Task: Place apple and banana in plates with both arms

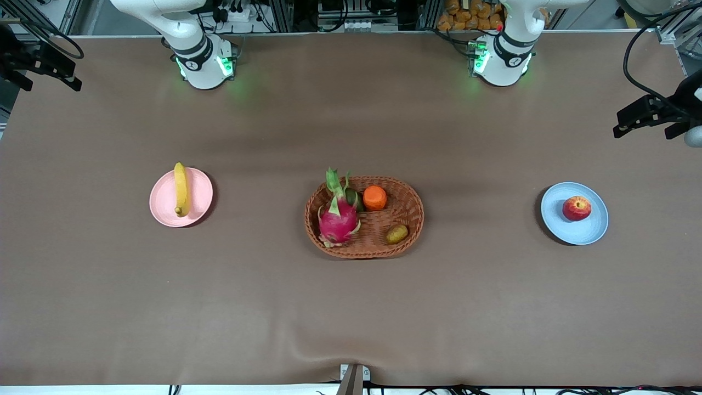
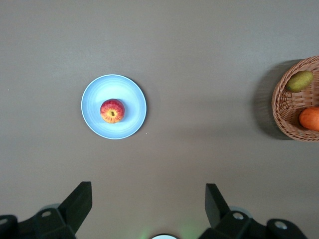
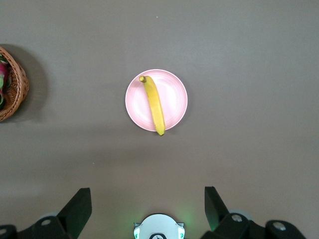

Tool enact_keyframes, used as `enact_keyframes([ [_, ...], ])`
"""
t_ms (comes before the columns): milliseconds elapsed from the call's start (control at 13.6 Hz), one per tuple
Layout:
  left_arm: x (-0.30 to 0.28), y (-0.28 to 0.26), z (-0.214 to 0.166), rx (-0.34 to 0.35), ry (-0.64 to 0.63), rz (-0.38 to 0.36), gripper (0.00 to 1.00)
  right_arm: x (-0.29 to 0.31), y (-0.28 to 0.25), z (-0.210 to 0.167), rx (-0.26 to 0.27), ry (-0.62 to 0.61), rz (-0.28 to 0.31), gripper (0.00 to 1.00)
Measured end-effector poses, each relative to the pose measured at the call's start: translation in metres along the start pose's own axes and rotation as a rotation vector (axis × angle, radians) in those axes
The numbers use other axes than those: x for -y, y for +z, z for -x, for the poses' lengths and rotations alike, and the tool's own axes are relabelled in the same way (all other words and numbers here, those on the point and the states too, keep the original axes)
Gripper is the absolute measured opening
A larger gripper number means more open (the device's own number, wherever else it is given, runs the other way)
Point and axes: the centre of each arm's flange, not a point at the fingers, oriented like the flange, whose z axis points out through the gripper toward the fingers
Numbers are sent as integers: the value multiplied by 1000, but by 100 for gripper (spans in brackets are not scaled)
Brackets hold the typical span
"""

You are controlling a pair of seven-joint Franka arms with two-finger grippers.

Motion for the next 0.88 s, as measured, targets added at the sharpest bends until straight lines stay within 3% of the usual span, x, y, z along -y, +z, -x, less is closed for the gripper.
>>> enact_keyframes([
  [882, 0, 3, -2, 6, 0, 0, 100, 0, 1, -9, 2, 3, 3, 100],
])
